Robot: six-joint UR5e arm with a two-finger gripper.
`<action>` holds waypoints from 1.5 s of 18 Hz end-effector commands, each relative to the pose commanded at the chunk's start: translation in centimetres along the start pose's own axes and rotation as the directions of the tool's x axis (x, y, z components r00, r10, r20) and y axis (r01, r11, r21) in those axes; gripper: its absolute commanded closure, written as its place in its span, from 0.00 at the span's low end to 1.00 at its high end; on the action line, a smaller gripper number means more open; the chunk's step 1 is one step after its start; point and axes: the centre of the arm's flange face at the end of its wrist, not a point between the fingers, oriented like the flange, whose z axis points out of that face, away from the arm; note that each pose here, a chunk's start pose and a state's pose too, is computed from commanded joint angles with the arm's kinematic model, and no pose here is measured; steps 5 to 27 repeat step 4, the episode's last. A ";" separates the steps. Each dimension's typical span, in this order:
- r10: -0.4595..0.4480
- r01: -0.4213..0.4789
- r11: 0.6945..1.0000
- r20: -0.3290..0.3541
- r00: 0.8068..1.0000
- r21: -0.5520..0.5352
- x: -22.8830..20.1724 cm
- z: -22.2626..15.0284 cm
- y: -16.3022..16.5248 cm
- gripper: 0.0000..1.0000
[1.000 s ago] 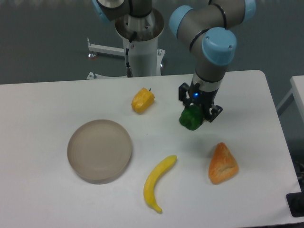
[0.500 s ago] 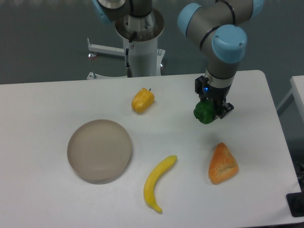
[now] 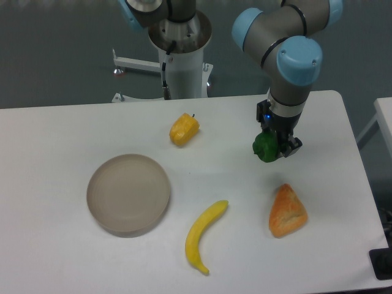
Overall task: Pick up the green pepper from the plate
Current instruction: 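Hold the green pepper raised above the table beside the bread piece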
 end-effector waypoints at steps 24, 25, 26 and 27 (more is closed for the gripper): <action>0.002 -0.002 1.000 -0.002 1.000 -0.001 0.0 0.1 -0.1 0.84; 0.002 -0.002 1.000 -0.002 1.000 -0.001 0.0 0.1 -0.1 0.84; 0.002 -0.002 1.000 -0.002 1.000 -0.001 0.0 0.1 -0.1 0.84; 0.002 -0.002 1.000 -0.002 1.000 -0.001 0.0 0.1 -0.1 0.84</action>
